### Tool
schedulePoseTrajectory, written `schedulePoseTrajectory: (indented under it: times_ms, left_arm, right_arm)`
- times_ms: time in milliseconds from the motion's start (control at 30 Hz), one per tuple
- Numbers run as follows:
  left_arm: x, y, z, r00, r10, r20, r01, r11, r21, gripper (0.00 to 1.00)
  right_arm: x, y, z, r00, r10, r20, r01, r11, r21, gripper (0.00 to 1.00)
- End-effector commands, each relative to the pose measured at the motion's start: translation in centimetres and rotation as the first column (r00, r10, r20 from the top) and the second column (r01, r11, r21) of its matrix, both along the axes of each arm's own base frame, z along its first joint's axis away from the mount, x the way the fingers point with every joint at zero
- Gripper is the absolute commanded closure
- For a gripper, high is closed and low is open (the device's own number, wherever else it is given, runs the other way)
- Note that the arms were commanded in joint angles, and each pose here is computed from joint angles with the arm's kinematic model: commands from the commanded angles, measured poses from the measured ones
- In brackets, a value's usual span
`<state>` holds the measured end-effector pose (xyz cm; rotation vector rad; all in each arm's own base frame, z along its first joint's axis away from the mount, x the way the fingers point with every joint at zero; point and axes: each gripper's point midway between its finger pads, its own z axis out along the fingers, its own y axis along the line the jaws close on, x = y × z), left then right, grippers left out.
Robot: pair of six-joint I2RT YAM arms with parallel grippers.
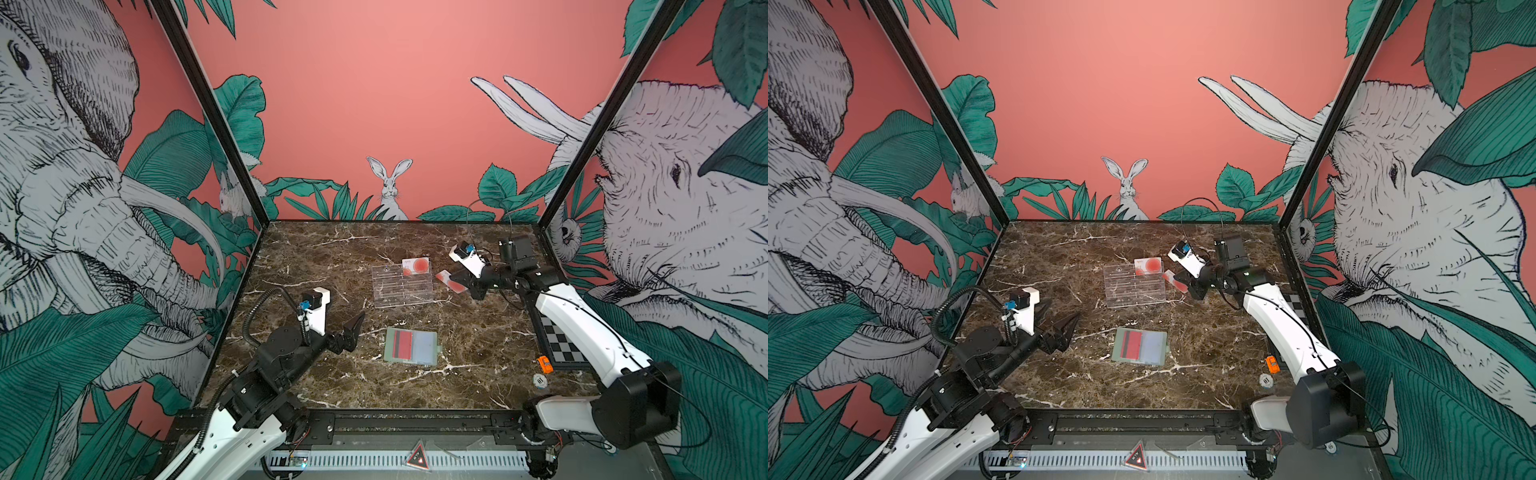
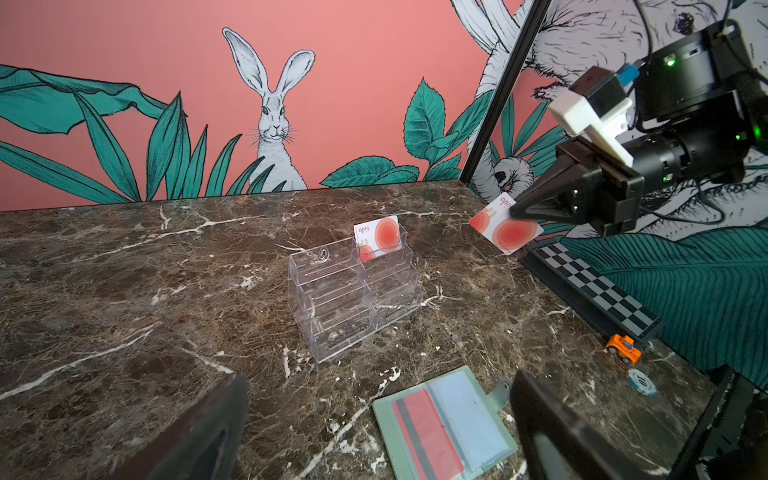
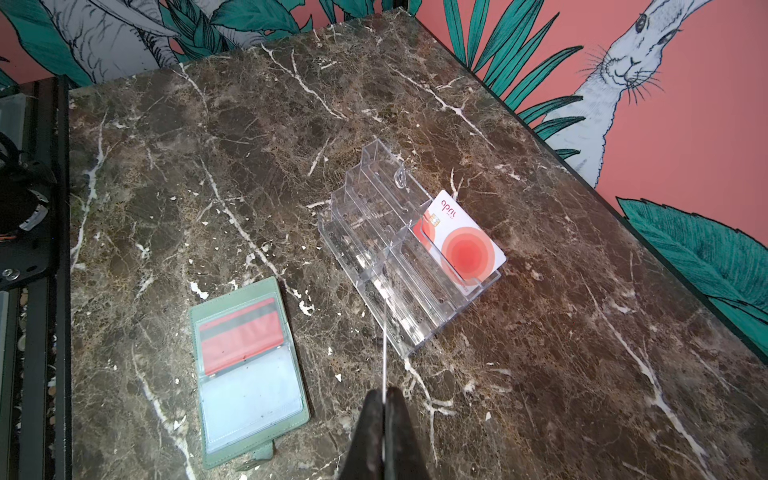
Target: Take the credit cards out of the card holder
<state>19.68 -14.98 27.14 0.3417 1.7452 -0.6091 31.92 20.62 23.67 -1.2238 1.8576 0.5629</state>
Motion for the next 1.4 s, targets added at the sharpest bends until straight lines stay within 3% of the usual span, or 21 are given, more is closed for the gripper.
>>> schedulePoseTrajectory:
  times_ms: [0,700,1367]
  left_arm:
    - [-0.1,0.4,0.1,1.000,0.011,-0.001,-0.011,1.000,-0.004,0.01]
    - [-0.5,1.1,0.3,1.000,0.027,0.001,-0.027,1.000,-0.004,0.01]
    - [-0.7,1.4,-0.2,0.999,0.033,-0.013,-0.033,0.999,-0.012,0.01]
  right_arm:
    - [0.6,0.9,1.6,0.997,0.044,0.061,-0.046,0.999,0.024,1.00]
    - [3.8,2.2,1.2,0.991,0.119,0.057,-0.118,0.993,-0.027,1.00]
    - [6.6,1.6,-1.9,0.971,0.235,0.049,-0.216,0.946,-0.243,1.00]
